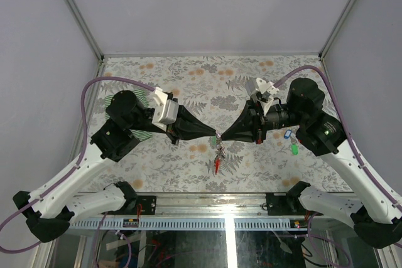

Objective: Put the keys on the keyring

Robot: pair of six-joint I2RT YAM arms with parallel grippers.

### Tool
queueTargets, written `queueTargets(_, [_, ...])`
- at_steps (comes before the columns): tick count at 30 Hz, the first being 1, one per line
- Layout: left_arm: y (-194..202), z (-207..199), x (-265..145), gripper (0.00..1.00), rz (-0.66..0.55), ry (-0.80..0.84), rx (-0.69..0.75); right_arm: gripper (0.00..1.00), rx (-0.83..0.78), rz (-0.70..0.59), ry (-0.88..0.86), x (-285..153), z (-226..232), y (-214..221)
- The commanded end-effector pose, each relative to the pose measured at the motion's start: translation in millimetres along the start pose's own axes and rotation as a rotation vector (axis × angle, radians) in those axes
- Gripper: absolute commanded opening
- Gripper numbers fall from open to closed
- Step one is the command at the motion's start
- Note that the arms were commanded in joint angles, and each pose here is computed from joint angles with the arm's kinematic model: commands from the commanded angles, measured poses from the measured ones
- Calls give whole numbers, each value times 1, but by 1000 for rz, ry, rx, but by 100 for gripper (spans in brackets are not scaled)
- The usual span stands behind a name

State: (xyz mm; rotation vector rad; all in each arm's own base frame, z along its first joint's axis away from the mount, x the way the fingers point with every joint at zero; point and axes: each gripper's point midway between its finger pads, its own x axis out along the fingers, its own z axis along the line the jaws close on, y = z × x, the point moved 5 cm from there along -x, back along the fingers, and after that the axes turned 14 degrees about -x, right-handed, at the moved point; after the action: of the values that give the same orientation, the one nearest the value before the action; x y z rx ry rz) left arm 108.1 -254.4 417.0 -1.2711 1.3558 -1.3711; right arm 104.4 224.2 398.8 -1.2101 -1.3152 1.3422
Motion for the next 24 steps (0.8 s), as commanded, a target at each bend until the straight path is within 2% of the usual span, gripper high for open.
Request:
queueTargets(1, [-22,-10,-3,0,-51,30,71,0,-55,-41,28,0,-4,-13])
queueTargets(24, [-15,-10,-5,0,-29,18,64,0,-26,-108,155,-4,-11,-26])
